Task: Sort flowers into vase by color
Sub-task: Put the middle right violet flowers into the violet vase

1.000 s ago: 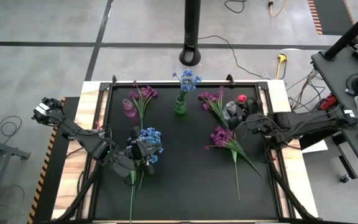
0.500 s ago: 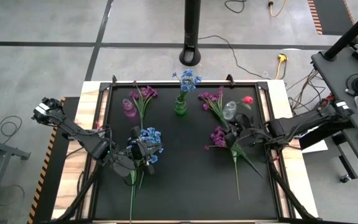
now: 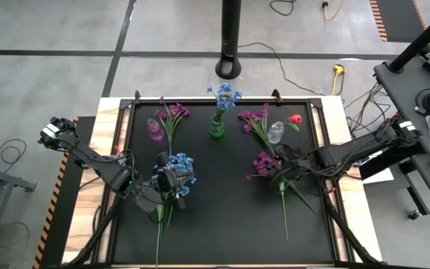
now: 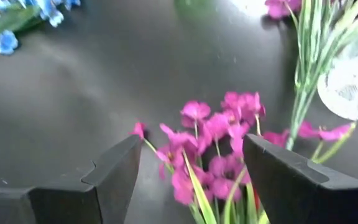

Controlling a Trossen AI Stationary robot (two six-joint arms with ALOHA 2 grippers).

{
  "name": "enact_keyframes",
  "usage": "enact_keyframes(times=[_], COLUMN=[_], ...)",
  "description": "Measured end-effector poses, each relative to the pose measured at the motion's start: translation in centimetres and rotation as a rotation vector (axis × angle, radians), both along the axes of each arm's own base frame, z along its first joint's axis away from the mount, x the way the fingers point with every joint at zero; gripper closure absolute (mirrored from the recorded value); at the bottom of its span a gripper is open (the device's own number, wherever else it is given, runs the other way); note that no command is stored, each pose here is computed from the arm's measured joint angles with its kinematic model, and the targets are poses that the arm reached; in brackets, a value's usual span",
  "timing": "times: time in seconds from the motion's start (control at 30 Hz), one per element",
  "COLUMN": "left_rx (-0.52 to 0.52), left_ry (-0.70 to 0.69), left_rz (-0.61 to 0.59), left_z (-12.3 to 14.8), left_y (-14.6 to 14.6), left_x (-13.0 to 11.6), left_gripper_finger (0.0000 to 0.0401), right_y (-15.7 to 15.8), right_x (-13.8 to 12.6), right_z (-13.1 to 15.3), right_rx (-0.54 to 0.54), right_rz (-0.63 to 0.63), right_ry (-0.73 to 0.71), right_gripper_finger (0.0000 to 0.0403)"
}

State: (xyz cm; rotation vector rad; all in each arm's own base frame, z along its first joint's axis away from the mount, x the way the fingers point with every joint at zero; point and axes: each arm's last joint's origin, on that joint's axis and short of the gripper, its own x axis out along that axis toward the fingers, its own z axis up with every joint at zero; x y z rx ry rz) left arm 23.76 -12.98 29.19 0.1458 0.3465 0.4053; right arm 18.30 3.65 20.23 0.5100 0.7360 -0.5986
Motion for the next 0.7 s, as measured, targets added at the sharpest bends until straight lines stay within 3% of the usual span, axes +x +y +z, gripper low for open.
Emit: enact_keyframes(times=[0.2,0.47,0.7], left_rx=[0.000,-0.003,-0.003], left_ry=[0.000,0.000,0.000], left_rz=[0.000,0.001,0.001], left_z=[0.0,0.0,0.0], left_y=[0.0,0.0,0.0], left_x=[0.0,0.0,0.0], left_gripper_finger=[0.0401,0.0401,0.0401], right_y=[0.5,1.5,2.4], right_x=[-0.9,-2.7,-3.8], right_z=[-0.3,-1.2,-2.3], right_rx=[0.071,0.303,0.293], right_rz=[0.042,0.086,0.077], right_ry=[0.077,0.299,0.491], right_gripper_finger=[0.0129,0.0129,0.0130])
